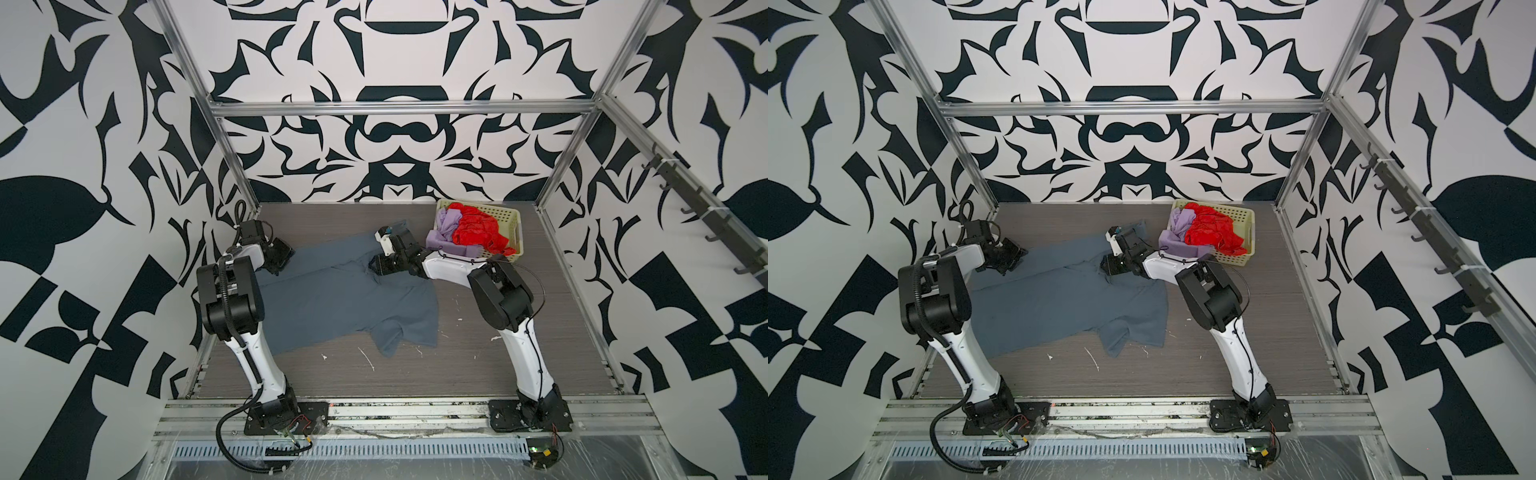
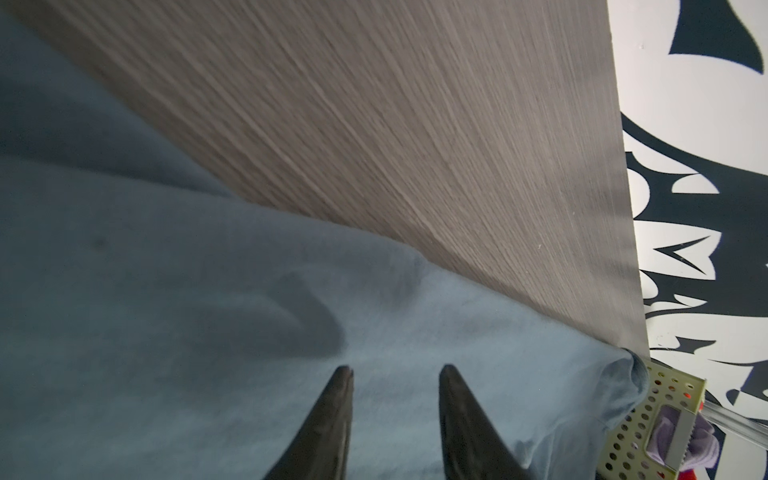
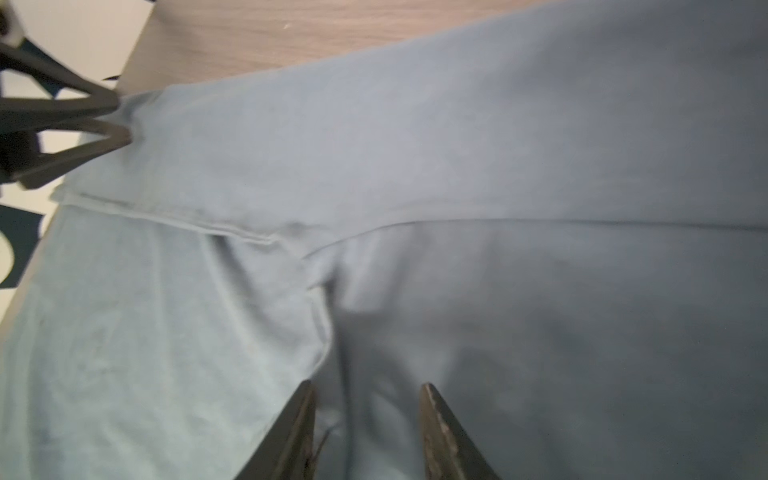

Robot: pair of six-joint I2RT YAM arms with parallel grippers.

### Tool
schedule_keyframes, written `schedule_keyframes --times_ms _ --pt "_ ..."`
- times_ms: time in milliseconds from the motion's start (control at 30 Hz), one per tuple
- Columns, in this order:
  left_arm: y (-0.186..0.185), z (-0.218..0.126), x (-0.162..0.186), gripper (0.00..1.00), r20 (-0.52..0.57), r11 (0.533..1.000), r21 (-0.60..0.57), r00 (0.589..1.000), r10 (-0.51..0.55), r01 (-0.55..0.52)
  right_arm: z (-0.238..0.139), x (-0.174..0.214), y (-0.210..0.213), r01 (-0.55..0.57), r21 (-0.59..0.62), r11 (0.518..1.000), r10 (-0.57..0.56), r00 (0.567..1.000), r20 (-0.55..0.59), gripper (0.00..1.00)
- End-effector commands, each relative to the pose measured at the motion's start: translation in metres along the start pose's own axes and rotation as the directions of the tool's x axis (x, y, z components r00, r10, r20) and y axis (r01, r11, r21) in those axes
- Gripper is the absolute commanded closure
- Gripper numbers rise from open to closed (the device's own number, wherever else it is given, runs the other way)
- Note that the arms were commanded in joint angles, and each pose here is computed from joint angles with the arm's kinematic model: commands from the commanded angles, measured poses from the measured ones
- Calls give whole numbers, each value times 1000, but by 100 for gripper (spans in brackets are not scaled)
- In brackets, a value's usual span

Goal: Fold and stack the t-shirts

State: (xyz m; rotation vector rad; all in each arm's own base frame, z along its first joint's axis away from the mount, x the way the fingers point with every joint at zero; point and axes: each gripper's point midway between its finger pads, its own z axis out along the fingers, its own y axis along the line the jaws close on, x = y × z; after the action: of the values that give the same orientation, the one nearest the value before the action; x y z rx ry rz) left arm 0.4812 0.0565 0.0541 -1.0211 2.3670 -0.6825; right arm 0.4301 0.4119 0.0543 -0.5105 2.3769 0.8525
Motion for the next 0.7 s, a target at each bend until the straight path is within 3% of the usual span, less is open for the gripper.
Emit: schedule_keyframes --times_ms 0,167,333,467,667 --pt "0 -3 -6 62 2 1000 18 1000 -13 13 -6 0 57 34 -114 993 -32 999 24 58" --pt "1 -10 -11 62 12 999 40 999 -35 34 -15 5 75 68 -141 988 -65 998 20 59" --pt "-3 -26 -13 62 43 999 40 999 -13 11 -42 -27 62 124 -62 990 -118 988 95 57" --pt "2 -38 -14 61 82 1000 -3 997 10 -10 -52 -57 36 109 1 994 -108 985 136 53" --pt "25 -39 -11 61 92 993 -116 996 19 -8 -30 -74 -17 9 87 996 -21 991 134 55"
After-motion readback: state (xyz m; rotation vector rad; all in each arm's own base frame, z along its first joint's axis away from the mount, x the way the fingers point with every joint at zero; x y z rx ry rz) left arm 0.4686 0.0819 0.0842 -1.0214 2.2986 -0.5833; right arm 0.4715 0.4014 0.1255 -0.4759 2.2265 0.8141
